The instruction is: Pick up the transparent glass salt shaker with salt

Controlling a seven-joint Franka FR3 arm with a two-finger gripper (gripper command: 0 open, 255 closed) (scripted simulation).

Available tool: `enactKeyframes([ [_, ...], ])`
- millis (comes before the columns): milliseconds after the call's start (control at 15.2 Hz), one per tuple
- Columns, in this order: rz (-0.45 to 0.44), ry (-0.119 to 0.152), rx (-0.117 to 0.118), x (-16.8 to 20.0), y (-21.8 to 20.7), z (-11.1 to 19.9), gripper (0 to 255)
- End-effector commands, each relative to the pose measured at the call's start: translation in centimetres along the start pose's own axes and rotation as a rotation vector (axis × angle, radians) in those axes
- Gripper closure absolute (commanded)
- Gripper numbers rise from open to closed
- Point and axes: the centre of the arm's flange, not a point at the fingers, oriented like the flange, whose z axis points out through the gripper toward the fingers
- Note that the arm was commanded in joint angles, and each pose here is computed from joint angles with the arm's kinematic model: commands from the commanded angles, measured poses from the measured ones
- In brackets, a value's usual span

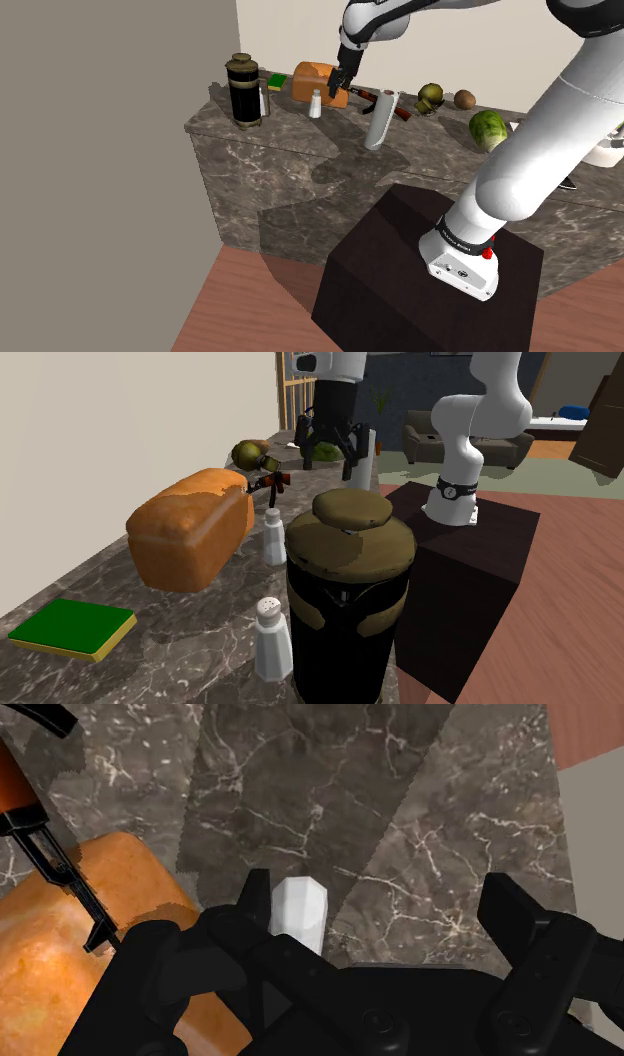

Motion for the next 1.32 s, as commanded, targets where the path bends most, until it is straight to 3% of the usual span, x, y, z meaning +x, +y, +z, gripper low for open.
enactKeyframes([
  [0, -0.013, 0.018, -0.001, 1.7, 1.0, 1.5, 0],
  [462, -0.056, 0.075, -0.001, 8.3, 3.9, 6.1, 0],
  [1122, -0.058, 0.078, -0.001, 8.0, 3.9, 10.3, 0],
  [1188, -0.058, 0.077, -0.001, 8.1, 3.9, 10.3, 255],
  [1254, -0.058, 0.077, -0.001, 8.1, 3.9, 10.3, 255],
])
